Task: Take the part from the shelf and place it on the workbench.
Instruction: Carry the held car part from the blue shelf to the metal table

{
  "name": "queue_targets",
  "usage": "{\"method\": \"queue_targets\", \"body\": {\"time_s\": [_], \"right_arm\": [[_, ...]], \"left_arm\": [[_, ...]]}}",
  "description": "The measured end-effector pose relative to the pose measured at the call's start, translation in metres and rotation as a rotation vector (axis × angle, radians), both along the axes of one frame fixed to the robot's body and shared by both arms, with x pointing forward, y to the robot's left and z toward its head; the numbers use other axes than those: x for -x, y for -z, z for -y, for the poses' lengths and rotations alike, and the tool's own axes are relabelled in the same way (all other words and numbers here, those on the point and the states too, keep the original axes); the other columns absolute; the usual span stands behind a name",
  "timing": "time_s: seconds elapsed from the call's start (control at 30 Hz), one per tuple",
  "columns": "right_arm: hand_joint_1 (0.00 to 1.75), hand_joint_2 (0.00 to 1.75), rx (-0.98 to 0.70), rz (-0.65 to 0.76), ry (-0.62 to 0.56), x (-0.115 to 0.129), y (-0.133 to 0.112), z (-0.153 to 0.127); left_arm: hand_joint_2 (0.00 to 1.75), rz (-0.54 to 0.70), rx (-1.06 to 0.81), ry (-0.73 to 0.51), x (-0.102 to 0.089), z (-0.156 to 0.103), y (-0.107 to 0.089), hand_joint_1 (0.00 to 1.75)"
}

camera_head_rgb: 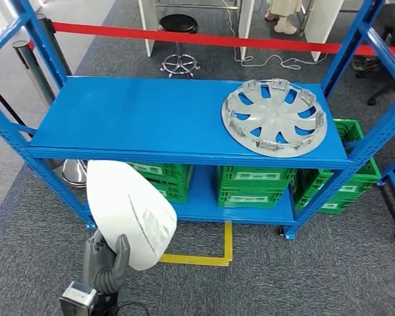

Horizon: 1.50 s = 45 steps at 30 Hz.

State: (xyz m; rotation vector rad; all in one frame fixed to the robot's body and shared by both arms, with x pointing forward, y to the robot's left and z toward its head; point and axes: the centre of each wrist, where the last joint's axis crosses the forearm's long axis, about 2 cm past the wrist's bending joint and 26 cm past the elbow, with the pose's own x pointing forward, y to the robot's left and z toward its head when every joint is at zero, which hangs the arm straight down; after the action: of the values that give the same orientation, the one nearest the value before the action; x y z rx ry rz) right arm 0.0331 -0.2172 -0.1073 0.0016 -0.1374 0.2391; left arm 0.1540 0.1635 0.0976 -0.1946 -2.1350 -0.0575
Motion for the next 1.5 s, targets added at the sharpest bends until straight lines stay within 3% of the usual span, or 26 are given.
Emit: {"method": "queue_targets", "body": {"time_s": [1.5], "right_arm": [[0.00,0.00,-0.025,-0.008,-0.114,0.001,0.000,-0.003]], "left_arm": [[1.75,-0.014,-0.074,-0.095,0.017,-0.011,0.008,1.75]]}}
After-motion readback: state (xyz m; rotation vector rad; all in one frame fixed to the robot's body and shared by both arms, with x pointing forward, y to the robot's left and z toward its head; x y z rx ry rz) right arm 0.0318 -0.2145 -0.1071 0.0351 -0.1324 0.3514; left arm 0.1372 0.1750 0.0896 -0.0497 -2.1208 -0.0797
